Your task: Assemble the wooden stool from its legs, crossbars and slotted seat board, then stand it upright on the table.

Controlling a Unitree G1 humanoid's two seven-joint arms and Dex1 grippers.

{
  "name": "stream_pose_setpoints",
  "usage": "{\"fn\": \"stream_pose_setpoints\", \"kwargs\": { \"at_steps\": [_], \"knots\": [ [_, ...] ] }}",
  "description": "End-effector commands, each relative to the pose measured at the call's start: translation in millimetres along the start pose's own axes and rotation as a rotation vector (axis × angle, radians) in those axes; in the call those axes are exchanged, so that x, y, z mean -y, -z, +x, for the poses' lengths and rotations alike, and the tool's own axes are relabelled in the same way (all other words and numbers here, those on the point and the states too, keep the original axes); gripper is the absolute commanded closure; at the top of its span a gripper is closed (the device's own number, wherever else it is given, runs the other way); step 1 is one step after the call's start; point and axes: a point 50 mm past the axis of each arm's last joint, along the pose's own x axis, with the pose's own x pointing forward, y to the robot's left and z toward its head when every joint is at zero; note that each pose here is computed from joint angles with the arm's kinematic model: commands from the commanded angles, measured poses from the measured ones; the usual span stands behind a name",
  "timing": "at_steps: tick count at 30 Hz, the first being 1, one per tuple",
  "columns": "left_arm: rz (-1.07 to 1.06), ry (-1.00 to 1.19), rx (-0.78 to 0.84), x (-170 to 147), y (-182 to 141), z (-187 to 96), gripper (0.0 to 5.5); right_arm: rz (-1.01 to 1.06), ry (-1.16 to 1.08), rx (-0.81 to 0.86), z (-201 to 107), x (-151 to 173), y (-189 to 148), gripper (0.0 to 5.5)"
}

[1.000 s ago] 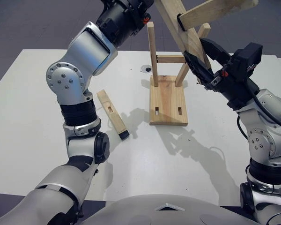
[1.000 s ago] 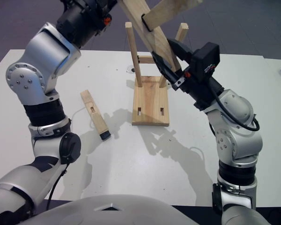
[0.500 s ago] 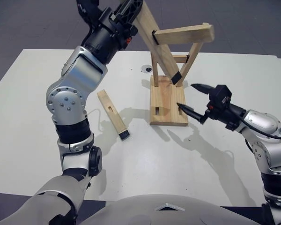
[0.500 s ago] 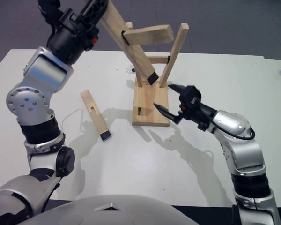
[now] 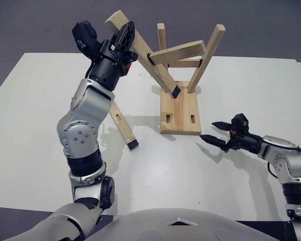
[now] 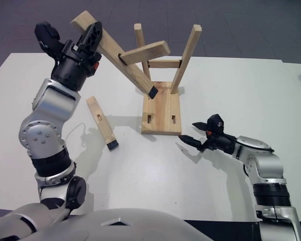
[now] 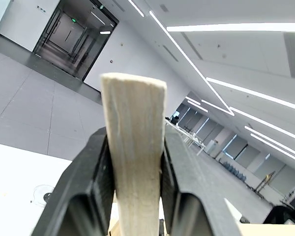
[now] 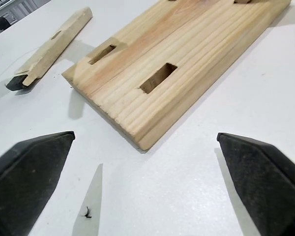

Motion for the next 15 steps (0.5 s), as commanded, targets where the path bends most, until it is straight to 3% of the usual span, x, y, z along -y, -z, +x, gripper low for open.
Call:
{"fn": "stream_pose_setpoints", "kwargs": {
  "at_steps": [1, 15],
  "knots": [
    [0.037, -0.02, 0.005, 0, 2, 1, 4.45, 0.008, 0.024, 0.022, 15, -2, 1, 0.1],
    [0.197, -0.113, -0.1, -13, 36, -3, 4.45, 0.016, 0.045, 0.089, 52, -24, -15, 0.1]
  ]
}}
